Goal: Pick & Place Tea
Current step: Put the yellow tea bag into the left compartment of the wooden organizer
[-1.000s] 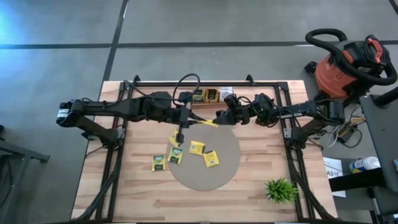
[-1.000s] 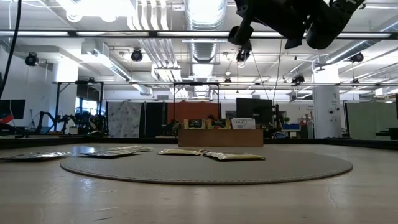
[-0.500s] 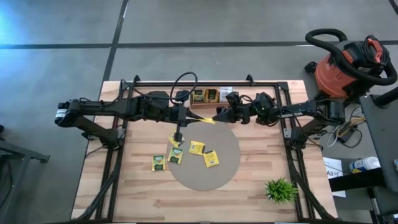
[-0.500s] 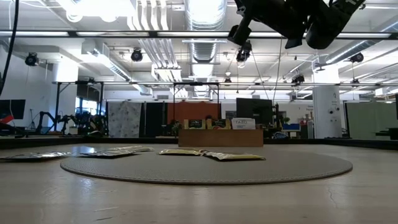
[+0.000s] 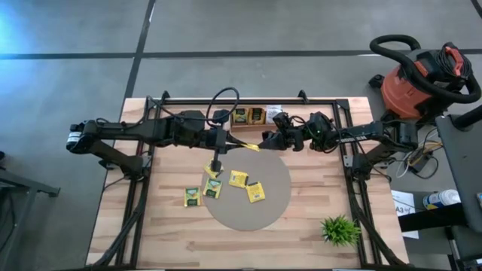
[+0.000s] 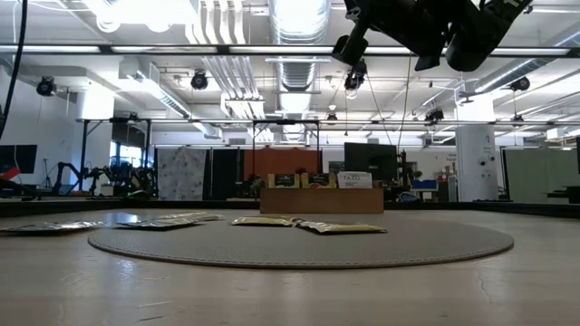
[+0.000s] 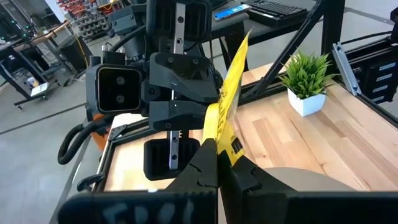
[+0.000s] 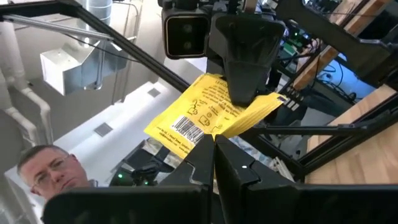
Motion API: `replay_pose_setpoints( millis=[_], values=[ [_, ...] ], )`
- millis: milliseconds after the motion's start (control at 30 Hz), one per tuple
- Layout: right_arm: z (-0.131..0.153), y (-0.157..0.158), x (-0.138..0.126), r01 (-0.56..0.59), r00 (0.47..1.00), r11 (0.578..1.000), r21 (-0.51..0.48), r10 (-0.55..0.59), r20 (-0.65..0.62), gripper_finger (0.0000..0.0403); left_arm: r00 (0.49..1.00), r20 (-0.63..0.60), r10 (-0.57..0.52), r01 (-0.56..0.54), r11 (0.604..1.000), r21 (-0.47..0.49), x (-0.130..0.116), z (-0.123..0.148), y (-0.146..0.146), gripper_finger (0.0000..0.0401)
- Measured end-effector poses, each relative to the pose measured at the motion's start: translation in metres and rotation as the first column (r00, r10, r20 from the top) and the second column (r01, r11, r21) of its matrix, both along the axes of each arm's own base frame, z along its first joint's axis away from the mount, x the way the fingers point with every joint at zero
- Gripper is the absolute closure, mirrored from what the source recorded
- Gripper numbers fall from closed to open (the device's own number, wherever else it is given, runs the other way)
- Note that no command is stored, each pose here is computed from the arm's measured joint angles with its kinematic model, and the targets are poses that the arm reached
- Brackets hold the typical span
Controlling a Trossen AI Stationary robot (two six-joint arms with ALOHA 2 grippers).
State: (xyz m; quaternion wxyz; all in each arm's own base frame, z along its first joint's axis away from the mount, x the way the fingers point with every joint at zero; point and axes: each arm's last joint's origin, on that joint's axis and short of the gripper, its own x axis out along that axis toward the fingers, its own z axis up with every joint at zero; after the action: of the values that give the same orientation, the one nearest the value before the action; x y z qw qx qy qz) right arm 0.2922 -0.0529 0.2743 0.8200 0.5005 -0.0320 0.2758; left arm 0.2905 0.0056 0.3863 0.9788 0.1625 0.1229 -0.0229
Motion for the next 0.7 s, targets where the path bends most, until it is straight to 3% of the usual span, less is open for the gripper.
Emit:
replay_pose_setpoints(
  millis=[233,467,700],
  values=[
    [0.001,0.0,0.0,-0.021,0.999,0.999,0.05,0.022,-0.023,0.0378,1.0,0.0,0.001,-0.001,1.0,-0.004,0.0,0.0,0.0,0.0401],
    [-0.004,0.0,0.002,-0.036,0.993,0.992,0.124,0.049,-0.104,0.0309,1.0,-0.019,0.019,-0.019,1.0,0.0,0.0,-0.002,0.001,0.0401],
    [-0.011,-0.001,0.005,-0.009,0.989,0.997,0.083,0.021,-0.149,0.0244,0.979,-0.191,0.064,-0.065,0.998,0.004,-0.006,-0.018,0.002,0.0401]
  ],
)
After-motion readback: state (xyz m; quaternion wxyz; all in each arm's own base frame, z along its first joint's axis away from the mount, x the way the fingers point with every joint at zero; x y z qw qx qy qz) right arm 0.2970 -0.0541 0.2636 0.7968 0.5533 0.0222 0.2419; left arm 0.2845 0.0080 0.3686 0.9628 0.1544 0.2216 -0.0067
